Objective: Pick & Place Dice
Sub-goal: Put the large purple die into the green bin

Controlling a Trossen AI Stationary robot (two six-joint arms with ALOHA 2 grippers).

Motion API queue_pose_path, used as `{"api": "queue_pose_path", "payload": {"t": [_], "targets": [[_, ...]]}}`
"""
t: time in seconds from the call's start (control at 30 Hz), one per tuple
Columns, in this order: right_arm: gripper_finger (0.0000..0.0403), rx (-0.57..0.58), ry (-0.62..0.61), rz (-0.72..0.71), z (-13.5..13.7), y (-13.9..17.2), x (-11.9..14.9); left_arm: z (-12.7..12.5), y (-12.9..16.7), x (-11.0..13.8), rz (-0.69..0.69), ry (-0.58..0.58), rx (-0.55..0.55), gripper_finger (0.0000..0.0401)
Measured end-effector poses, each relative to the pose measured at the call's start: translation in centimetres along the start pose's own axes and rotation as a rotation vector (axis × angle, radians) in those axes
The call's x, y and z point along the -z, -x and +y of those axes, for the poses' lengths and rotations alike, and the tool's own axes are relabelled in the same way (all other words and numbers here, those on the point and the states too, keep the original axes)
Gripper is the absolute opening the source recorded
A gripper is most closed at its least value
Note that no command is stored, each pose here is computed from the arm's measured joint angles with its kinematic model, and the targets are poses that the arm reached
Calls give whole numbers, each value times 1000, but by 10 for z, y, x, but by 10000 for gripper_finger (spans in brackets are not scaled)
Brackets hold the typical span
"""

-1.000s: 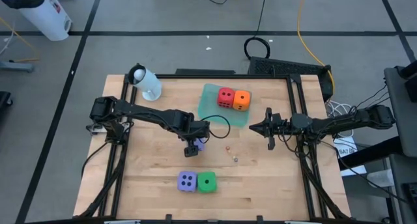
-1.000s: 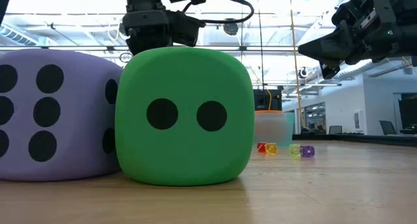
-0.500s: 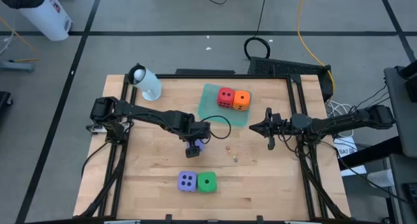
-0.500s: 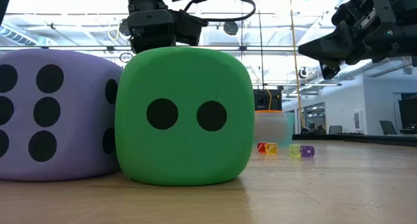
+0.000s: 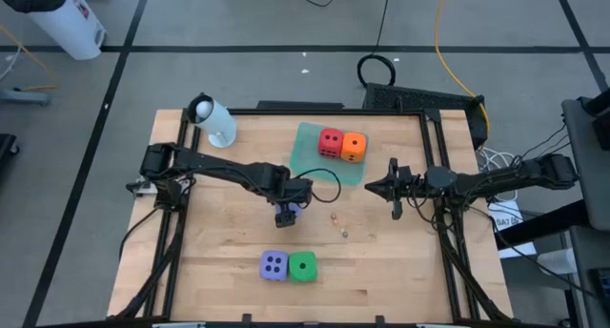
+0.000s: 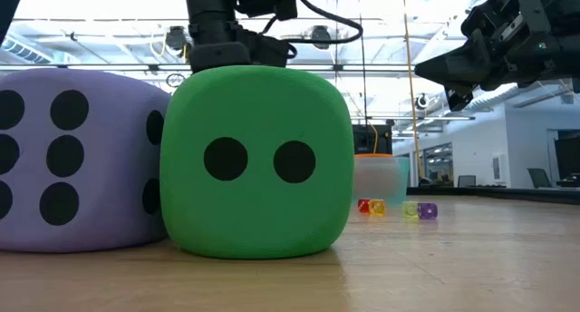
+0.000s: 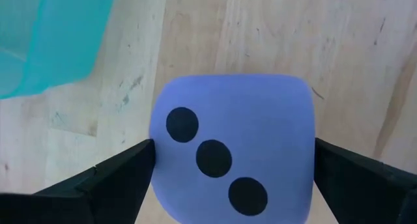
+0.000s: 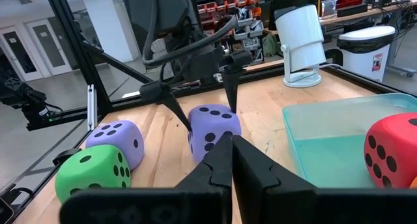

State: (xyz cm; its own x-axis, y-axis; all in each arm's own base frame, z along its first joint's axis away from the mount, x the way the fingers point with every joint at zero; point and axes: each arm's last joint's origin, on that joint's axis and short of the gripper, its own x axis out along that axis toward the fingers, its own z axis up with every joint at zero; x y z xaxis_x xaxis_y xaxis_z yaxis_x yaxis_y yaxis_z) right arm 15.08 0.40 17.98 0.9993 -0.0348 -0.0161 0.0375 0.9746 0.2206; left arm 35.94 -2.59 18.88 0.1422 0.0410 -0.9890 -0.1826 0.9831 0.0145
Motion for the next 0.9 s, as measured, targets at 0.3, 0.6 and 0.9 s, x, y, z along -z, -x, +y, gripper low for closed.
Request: {"api": "queue_pose_path", "payload": {"t": [0.3, 0.6, 0.9], "targets": [[0, 0, 0, 0, 0, 0, 0, -10, 36, 9, -114, -48, -17, 397], [0, -1, -6, -4, 0, 0, 0, -4, 52, 9, -143, -62, 79, 397], [0, -2, -19, -1, 0, 0, 0, -3, 41, 5, -113, -68, 95, 399]]}}
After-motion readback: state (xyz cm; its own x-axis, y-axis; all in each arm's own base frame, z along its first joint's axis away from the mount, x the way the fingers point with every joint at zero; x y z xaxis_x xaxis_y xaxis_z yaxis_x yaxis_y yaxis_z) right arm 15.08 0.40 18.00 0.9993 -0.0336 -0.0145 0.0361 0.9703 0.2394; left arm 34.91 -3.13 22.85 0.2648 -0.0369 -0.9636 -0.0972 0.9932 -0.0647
